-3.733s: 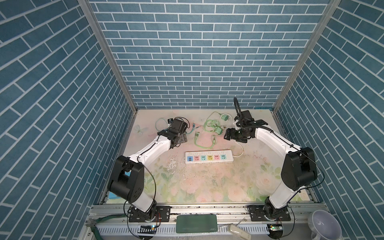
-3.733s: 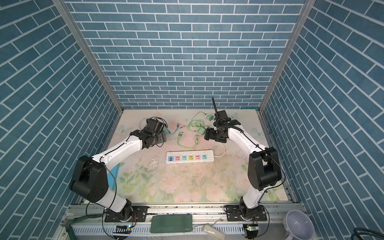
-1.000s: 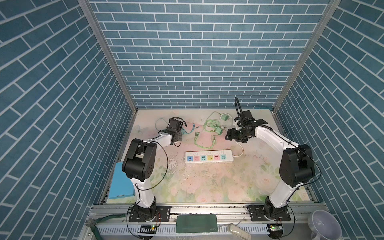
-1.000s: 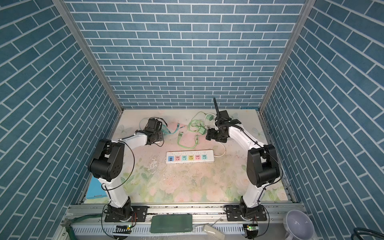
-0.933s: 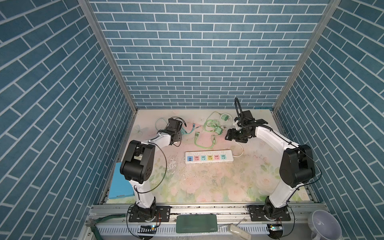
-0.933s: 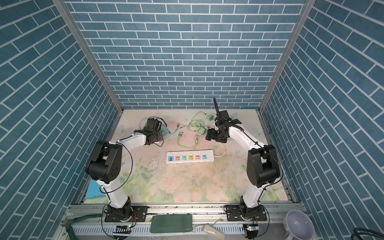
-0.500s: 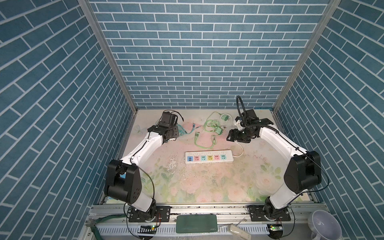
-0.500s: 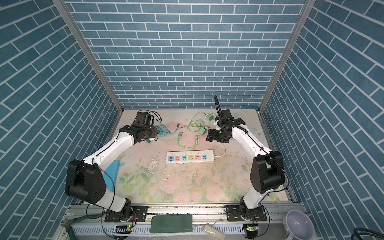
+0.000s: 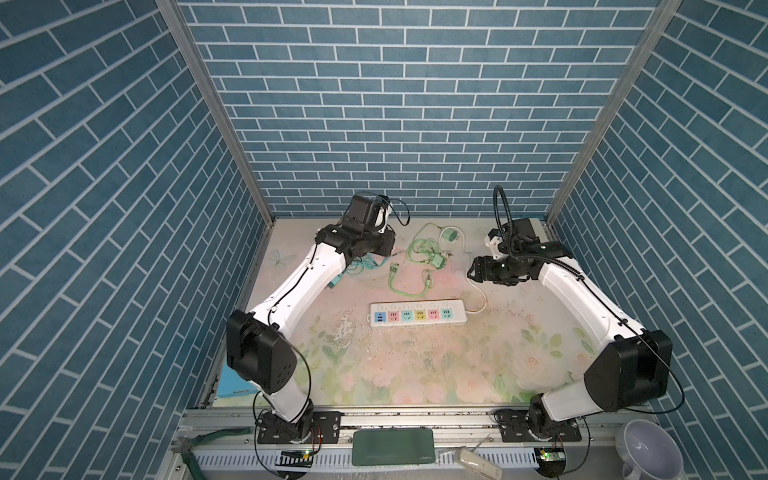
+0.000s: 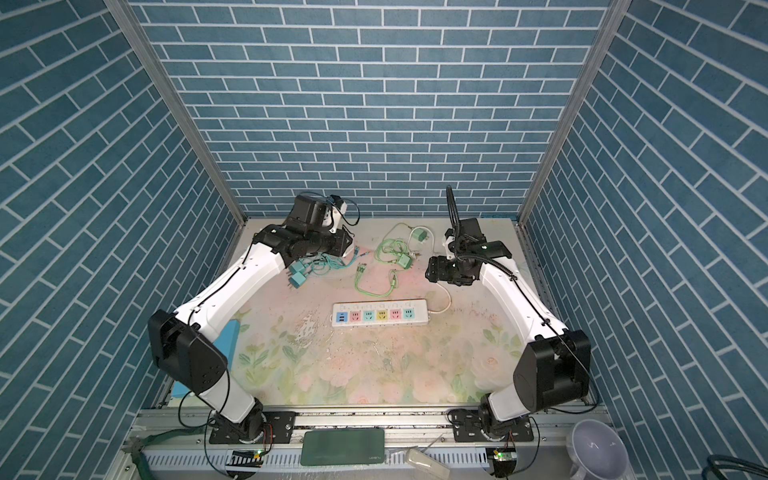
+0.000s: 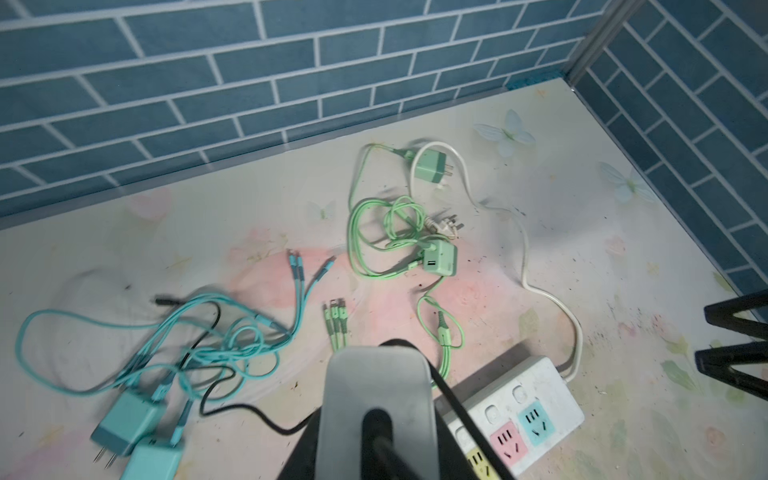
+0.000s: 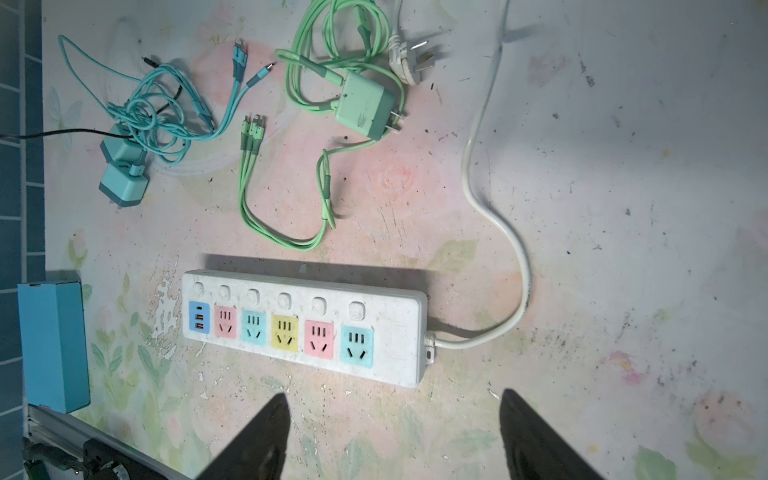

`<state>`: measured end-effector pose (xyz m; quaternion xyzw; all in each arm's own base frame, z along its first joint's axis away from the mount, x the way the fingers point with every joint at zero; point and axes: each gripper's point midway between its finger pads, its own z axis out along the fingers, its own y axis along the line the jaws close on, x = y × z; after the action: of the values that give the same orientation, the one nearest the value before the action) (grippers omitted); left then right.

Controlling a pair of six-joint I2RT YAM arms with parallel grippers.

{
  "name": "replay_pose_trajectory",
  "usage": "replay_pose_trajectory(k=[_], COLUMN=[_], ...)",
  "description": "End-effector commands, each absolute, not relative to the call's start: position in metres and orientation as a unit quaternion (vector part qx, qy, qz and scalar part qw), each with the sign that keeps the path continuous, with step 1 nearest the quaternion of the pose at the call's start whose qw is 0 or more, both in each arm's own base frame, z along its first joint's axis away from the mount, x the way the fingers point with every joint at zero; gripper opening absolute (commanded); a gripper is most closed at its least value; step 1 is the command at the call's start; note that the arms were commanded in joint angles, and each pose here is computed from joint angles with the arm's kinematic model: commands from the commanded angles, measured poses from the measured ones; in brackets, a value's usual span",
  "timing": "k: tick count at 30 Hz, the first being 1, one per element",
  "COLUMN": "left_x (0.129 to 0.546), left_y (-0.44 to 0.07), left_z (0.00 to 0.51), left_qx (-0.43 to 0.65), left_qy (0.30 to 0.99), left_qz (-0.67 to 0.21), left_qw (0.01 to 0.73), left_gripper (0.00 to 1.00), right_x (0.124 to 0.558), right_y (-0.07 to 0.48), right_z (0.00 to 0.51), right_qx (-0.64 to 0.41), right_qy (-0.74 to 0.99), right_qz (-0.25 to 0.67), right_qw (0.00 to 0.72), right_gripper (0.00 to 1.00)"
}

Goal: Insert the plug
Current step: 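Lift the white charger with the left gripper, then carry the white charger toward the right gripper while the right gripper moves to meet it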

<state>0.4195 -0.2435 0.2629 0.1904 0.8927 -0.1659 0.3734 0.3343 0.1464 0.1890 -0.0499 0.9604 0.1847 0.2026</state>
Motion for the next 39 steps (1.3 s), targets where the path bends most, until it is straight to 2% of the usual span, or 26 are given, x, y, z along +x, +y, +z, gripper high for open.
replay_pose_trajectory(k=[1, 5, 9, 14, 21, 28, 32, 39], left_x=[0.418, 0.421, 0.417, 0.402, 0.383, 0.358, 0.347, 0.337], left_y=[-0.280, -0.305, -0.309, -0.298, -0.265, -0.244, -0.239, -0.235], left_z=[0.261, 0.252, 0.240, 0.222, 0.193, 0.197, 0.206, 0.203], left_qx=[0.266, 0.308, 0.319, 0.329, 0.320, 0.320, 0.324, 0.330], left_qy=[0.872, 0.851, 0.852, 0.855, 0.875, 0.869, 0.855, 0.856], left_qz=[-0.201, -0.240, -0.244, -0.233, -0.182, -0.195, -0.224, -0.232], left_qw=[0.358, 0.351, 0.337, 0.328, 0.313, 0.323, 0.339, 0.324], left_gripper=[0.14, 0.14, 0.14, 0.12, 0.09, 0.08, 0.08, 0.08], right_x=[0.327, 0.325, 0.325, 0.321, 0.312, 0.312, 0.311, 0.309], right_y=[0.136, 0.142, 0.155, 0.184, 0.238, 0.280, 0.303, 0.334], right_z=[0.187, 0.190, 0.190, 0.185, 0.180, 0.183, 0.192, 0.217], right_qx=[-0.056, -0.081, -0.104, -0.132, -0.223, -0.300, -0.345, -0.398], right_qy=[0.960, 0.950, 0.938, 0.920, 0.901, 0.861, 0.826, 0.756], right_qz=[0.176, 0.197, 0.234, 0.297, 0.304, 0.351, 0.379, 0.435], right_qw=[0.209, 0.226, 0.234, 0.220, 0.215, 0.215, 0.236, 0.284], right_gripper=[0.79, 0.79, 0.78, 0.76, 0.76, 0.75, 0.74, 0.73])
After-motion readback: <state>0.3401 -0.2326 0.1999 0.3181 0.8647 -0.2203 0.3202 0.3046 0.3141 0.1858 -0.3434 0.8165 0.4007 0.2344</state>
